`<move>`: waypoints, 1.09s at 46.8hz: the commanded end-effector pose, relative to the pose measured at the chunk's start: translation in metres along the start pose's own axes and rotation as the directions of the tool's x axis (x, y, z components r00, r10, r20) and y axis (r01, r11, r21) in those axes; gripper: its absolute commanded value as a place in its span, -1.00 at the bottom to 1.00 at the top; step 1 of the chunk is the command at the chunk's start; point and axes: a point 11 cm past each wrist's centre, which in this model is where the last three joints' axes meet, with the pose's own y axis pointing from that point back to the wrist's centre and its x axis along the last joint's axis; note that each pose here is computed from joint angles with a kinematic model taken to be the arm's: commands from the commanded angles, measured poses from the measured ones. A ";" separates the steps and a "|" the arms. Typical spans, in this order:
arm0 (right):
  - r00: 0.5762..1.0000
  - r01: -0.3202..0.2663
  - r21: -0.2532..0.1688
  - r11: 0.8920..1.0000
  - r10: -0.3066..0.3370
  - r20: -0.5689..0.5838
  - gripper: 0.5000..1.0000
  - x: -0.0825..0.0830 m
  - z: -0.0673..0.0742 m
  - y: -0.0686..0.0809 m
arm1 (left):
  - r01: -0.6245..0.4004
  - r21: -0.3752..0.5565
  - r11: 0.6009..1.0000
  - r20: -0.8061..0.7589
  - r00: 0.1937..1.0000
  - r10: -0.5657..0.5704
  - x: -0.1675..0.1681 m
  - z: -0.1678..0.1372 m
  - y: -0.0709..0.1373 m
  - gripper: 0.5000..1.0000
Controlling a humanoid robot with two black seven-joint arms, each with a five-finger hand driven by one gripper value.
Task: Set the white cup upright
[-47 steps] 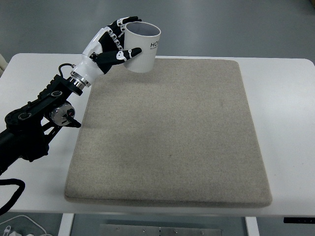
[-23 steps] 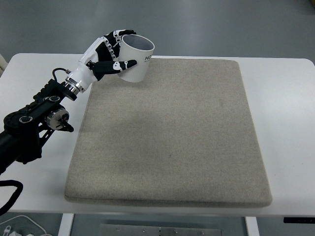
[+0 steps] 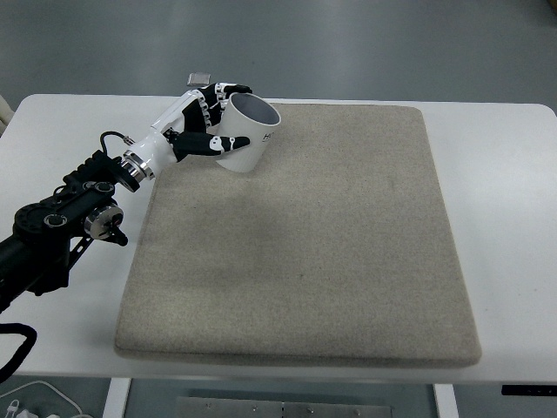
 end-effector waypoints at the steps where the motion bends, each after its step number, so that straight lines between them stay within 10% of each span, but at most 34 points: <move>1: 1.000 0.001 0.000 1.000 -0.001 0.000 0.72 0.000 0.000 0.000 | 0.005 0.000 1.000 -0.003 1.000 -0.005 -0.001 0.000 0.000 -0.79; 29: 1.000 0.000 0.000 1.000 0.000 -0.001 0.72 0.000 0.000 0.000 | 0.021 0.066 0.998 -0.009 1.000 -0.020 -0.014 -0.026 0.007 -0.61; 51: 1.000 -0.001 0.000 1.000 0.001 -0.001 0.72 0.000 0.000 0.000 | 0.033 0.077 0.997 -0.028 0.999 -0.031 -0.026 -0.034 0.003 0.70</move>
